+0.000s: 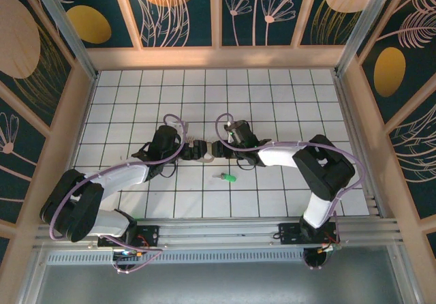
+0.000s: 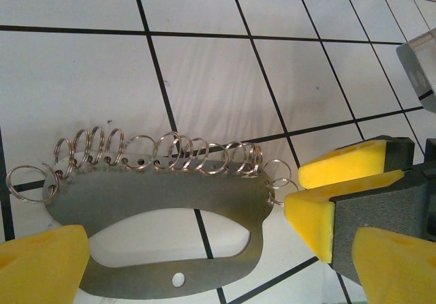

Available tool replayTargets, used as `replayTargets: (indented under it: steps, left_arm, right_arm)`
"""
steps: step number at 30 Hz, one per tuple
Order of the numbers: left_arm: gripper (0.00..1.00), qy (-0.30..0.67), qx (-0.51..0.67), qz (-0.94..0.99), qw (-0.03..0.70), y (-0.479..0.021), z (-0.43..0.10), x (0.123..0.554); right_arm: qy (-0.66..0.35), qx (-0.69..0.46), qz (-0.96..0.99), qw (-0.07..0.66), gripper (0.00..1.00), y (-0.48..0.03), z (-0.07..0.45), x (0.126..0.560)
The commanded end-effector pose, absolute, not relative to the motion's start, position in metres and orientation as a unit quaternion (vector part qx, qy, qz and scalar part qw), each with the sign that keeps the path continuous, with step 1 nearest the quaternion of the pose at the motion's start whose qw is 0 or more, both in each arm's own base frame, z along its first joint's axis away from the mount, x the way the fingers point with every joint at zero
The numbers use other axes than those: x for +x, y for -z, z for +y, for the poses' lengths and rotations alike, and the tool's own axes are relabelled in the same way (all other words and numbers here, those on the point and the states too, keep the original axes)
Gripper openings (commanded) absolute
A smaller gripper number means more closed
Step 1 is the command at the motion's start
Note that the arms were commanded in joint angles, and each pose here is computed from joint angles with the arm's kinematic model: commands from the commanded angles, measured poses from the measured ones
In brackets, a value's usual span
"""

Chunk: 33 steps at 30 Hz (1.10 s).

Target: Put the keys on the keyring

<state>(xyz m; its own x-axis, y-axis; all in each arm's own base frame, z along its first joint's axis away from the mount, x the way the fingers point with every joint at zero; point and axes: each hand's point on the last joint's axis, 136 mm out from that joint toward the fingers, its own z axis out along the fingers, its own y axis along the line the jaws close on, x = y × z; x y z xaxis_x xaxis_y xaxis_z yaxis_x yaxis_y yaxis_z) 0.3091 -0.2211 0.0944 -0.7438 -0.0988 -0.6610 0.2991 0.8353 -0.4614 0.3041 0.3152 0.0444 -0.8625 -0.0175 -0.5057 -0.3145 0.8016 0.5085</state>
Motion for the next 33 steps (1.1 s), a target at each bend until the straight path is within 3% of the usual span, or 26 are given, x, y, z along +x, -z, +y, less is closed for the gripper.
replayTargets:
  steps: [1, 20, 33]
  left_arm:
    - [0.99, 0.29, 0.054, 0.882, 0.366, -0.105, -0.224, 0.311]
    - [0.99, 0.291, 0.055, 0.882, 0.368, -0.105, -0.224, 0.312]
    - [0.99, 0.295, 0.054, 0.879, 0.372, -0.111, -0.226, 0.313]
  right_arm:
    - [-0.317, -0.092, 0.911, 0.249, 0.56, -0.05, 0.327, 0.309]
    - [-0.322, -0.112, 0.907, 0.245, 0.56, -0.054, 0.348, 0.31]
    - [-0.272, -0.124, 0.902, 0.311, 0.56, -0.081, 0.294, 0.307]
